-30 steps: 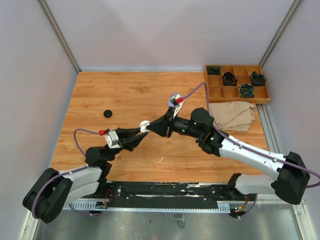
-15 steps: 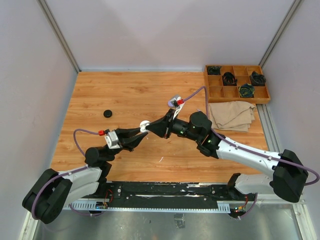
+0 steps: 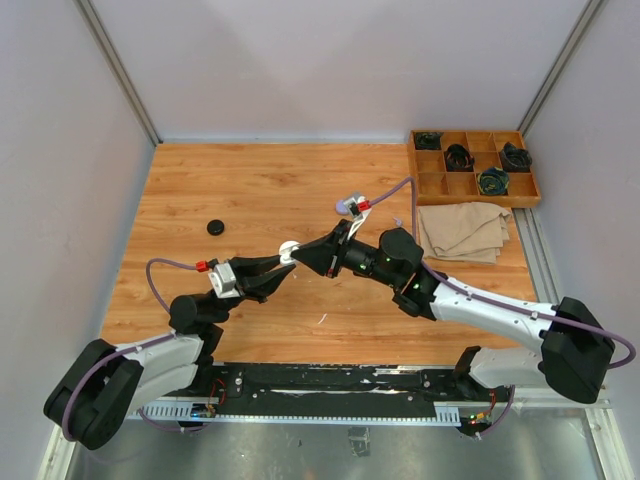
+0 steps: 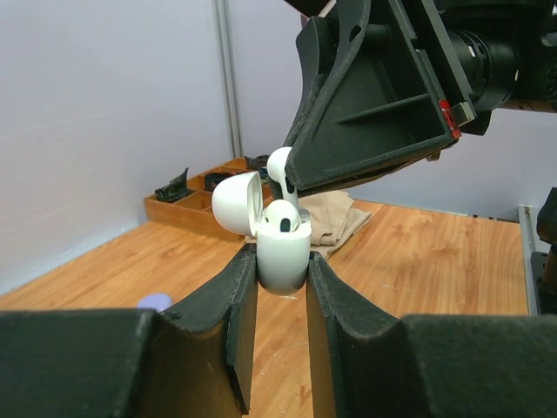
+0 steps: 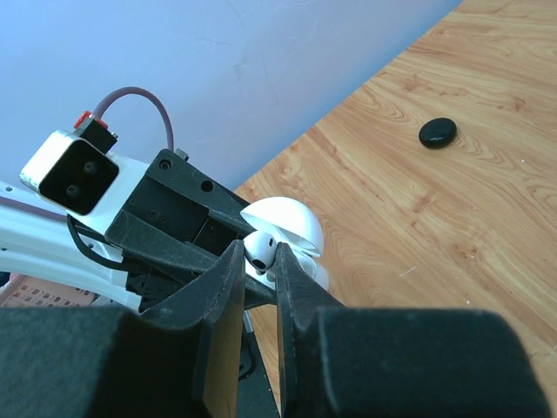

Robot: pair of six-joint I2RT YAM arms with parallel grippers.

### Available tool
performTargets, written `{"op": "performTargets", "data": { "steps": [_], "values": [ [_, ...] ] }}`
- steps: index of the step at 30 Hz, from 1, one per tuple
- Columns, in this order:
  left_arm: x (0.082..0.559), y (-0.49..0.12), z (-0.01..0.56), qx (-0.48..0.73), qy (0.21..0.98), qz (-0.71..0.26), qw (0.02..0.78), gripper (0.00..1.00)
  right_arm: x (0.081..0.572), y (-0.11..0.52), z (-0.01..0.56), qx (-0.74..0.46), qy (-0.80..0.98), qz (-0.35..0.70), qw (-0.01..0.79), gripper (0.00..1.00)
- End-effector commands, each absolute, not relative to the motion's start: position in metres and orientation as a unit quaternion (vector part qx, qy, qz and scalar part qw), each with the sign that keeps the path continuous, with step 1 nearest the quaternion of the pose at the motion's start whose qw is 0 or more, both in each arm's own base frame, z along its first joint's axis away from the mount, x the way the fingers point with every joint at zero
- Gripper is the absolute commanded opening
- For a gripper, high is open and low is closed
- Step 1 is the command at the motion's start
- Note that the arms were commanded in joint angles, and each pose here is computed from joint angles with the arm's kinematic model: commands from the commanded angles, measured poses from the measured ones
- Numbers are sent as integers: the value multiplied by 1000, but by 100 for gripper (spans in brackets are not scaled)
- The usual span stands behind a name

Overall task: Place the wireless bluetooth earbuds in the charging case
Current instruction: Place the earbud in the charging case.

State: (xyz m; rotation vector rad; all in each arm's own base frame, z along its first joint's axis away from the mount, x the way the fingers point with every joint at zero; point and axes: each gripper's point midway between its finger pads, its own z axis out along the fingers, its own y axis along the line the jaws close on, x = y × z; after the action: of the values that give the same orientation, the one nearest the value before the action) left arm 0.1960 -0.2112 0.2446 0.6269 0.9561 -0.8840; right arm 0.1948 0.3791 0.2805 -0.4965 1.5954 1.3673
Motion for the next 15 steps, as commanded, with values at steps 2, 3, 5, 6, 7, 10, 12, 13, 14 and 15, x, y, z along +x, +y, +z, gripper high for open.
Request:
{"op": "performTargets", "data": {
  "steps": [2, 3, 5, 6, 7, 10, 12, 13, 14, 15],
  "values": [
    [174, -193, 237, 281, 409, -389, 776, 0, 193, 374, 276, -185, 657, 553, 478, 10],
    [174, -193, 237, 281, 409, -389, 776, 0, 193, 373, 276, -184, 657, 552, 479, 11],
    [174, -193, 238, 281, 409, -388, 777, 0, 193, 373, 275, -181, 660, 552, 477, 11],
    [174, -193, 238, 280, 409, -388, 777, 0, 193, 373, 275, -180, 660, 552, 476, 11],
    [174, -193, 237, 280, 410, -388, 777, 0, 193, 373, 274, -179, 661, 553, 475, 11],
    [174, -193, 237, 280, 410, -388, 777, 0, 193, 373, 274, -174, 664, 555, 470, 11],
    [174, -193, 237, 280, 410, -388, 776, 0, 191, 374, 275, -174, 661, 560, 467, 9],
    [174, -193, 237, 280, 410, -389, 776, 0, 190, 375, 276, -175, 659, 565, 465, 9],
    [174, -193, 237, 280, 411, -389, 776, 0, 189, 376, 277, -176, 657, 568, 463, 9],
    [174, -193, 237, 280, 410, -389, 776, 0, 188, 377, 279, -176, 654, 573, 461, 9]
  ]
}}
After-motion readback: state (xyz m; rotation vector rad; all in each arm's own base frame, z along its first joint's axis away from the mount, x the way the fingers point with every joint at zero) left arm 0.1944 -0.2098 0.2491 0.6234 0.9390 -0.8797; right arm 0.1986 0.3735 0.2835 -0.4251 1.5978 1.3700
